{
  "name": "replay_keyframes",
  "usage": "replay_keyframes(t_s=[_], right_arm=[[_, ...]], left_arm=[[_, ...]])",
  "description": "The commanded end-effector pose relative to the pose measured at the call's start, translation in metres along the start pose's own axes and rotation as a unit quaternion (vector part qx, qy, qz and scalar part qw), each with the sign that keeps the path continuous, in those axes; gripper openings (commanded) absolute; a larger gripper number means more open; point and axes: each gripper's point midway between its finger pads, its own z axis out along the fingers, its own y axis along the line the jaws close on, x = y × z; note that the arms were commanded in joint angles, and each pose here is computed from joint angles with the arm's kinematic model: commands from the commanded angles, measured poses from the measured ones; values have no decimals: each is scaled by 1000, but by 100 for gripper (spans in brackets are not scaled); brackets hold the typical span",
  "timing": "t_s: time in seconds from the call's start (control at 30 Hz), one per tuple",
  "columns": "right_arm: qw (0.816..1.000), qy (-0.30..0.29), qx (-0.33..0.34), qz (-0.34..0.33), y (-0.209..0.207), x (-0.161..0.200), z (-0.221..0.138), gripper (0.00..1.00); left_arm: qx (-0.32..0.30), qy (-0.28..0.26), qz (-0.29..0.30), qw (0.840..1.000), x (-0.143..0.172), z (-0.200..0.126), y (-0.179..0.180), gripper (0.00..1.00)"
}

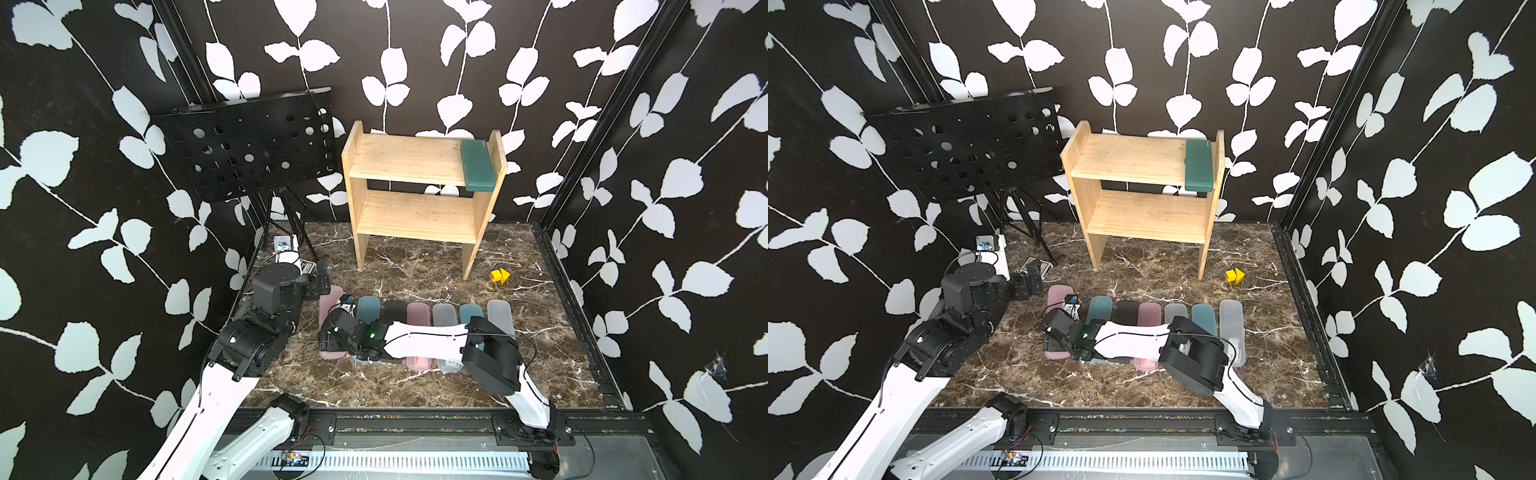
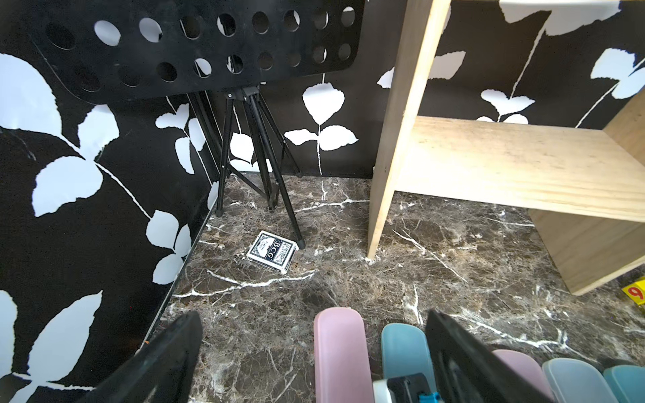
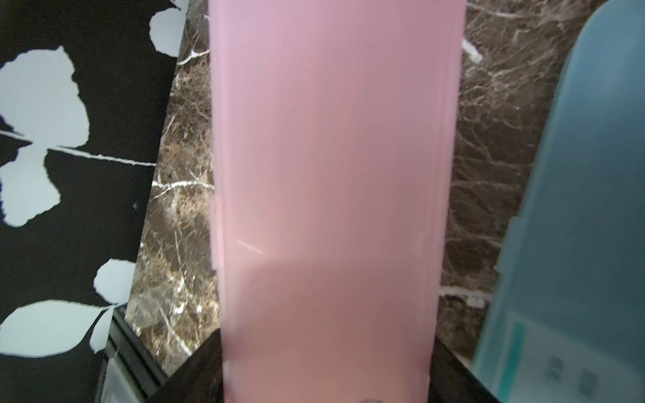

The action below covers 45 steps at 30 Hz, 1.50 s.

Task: Remove the pencil cases from the shelf
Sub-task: Place the pencil case at the center of the board, then pick up the pencil case from the shelf.

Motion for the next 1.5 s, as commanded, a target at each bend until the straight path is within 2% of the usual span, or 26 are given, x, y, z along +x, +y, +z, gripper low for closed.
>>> replay_keyframes(t_s=[0.0,0.13,0.2,0.33,0.5,0.63,0.8,0.9,0.93,1.03,1.13,1.17,1.27,1.37,1.47], right_arm=[[999,-27,17,18,3,-9,1,71],[998,-34,53,20,-14,-9,2,73],[998,-33,56,19,-16,-8,3,78],[998,-23,50,9,-12,-4,9,99],[999,-36,39,-3,-4,-12,1,99],[996,-81,39,-29,3,-38,-35,99],[983,-157,74,-61,-25,-81,-110,99],[967,-210,127,-65,-68,-110,-170,99],[961,-225,147,-63,-85,-117,-191,99],[947,-255,192,-48,-138,-132,-254,99],[929,-283,237,-23,-184,-140,-312,99],[925,-291,244,-13,-197,-141,-330,99],[913,-319,253,19,-228,-139,-371,99],[902,-337,266,46,-253,-135,-400,99],[902,-331,271,55,-266,-134,-412,99]], left_arm=[[6,14,-2,1000,10,1,-1,99],[9,18,-3,1000,13,2,-2,99],[9,20,-2,1000,15,2,-1,99],[9,23,-2,1000,17,4,-2,99],[12,21,-3,1000,14,4,-3,99],[34,19,-11,999,9,3,-11,99],[140,25,-42,989,-14,-1,-53,99],[234,29,-82,968,-37,-5,-92,99],[273,26,-98,957,-47,-7,-107,99],[374,8,-163,913,-77,-8,-147,99],[461,28,-227,858,-101,-2,-191,99],[482,32,-245,840,-108,0,-207,99],[521,26,-278,806,-127,5,-246,99],[550,25,-300,779,-146,11,-282,99],[575,28,-319,753,-162,19,-314,99]])
